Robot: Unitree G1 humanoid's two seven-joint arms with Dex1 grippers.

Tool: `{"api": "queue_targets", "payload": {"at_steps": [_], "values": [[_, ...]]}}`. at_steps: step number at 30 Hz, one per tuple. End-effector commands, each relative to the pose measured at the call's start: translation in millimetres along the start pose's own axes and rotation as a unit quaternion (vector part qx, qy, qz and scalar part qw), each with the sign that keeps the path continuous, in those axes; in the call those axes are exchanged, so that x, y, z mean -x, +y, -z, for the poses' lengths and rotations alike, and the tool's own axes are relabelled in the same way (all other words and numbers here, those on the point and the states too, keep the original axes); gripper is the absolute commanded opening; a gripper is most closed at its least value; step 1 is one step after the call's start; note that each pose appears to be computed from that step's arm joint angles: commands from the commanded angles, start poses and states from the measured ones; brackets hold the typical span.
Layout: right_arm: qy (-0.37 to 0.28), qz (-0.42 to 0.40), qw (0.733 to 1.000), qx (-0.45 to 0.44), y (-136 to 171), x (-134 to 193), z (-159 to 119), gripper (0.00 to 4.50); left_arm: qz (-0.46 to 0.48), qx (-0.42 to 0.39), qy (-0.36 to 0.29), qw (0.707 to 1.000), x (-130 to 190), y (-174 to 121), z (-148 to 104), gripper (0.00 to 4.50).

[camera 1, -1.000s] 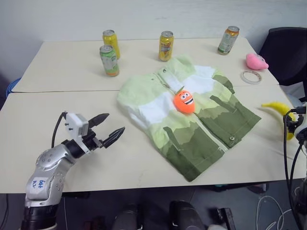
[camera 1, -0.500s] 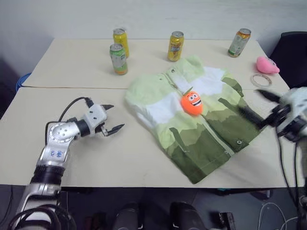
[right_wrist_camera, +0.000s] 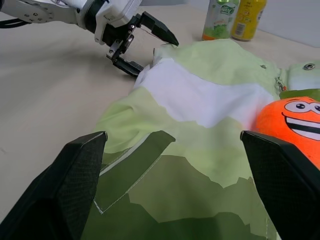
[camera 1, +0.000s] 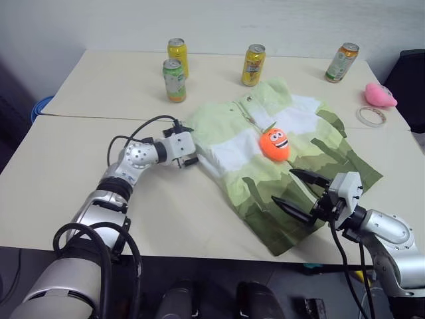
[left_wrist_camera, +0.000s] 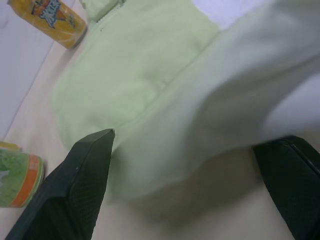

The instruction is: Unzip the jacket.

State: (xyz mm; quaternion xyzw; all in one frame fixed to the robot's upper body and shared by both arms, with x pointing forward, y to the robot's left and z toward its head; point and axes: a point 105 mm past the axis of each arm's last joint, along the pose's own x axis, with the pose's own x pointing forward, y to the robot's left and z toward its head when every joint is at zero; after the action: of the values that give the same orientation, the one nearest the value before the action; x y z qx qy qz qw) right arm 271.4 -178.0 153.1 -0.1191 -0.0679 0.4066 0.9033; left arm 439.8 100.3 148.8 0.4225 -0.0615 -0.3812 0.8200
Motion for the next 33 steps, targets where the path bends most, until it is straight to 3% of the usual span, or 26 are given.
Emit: {"api": "queue_targets", "payload": {"at_steps": [1,3,8,13,17,21,28,33], "values": [[-0.019,0.019,0.999,0.021,-2.5,4.8,-14.3,4.50,0.022,0.031,-0.008,0.999,-10.9,-12.2,-6.1,4.10],[-0.014,0.020,1.000,0.016,-0.4,7.2,-12.6,4.50,0.057,0.051,-0.011,0.997,-13.5,-24.7,-6.2,3.60],[0.001,0.010,1.000,0.012,7.3,11.9,-8.6,4.50,0.107,0.091,-0.003,0.990,-8.8,-45.6,5.1,1.84],[0.013,0.021,1.000,0.015,5.1,15.3,-5.4,4.50,0.127,0.216,-0.019,0.968,8.4,-57.8,21.8,0.18],[0.033,0.031,0.999,0.023,-1.5,21.0,2.0,4.50,0.114,0.291,-0.063,0.948,46.9,-60.7,23.8,0.05],[0.038,0.000,0.999,0.016,3.8,18.2,0.0,4.50,0.090,0.335,-0.052,0.937,95.5,-79.4,12.5,0.05],[0.074,-0.143,0.986,-0.033,51.5,-9.4,-3.8,4.50,0.074,0.392,-0.014,0.917,152.8,-126.6,-11.9,0.05],[0.083,-0.091,0.992,-0.026,22.2,-2.6,1.4,4.50,0.143,0.416,-0.003,0.898,182.9,-168.9,-35.1,0.05]]}}
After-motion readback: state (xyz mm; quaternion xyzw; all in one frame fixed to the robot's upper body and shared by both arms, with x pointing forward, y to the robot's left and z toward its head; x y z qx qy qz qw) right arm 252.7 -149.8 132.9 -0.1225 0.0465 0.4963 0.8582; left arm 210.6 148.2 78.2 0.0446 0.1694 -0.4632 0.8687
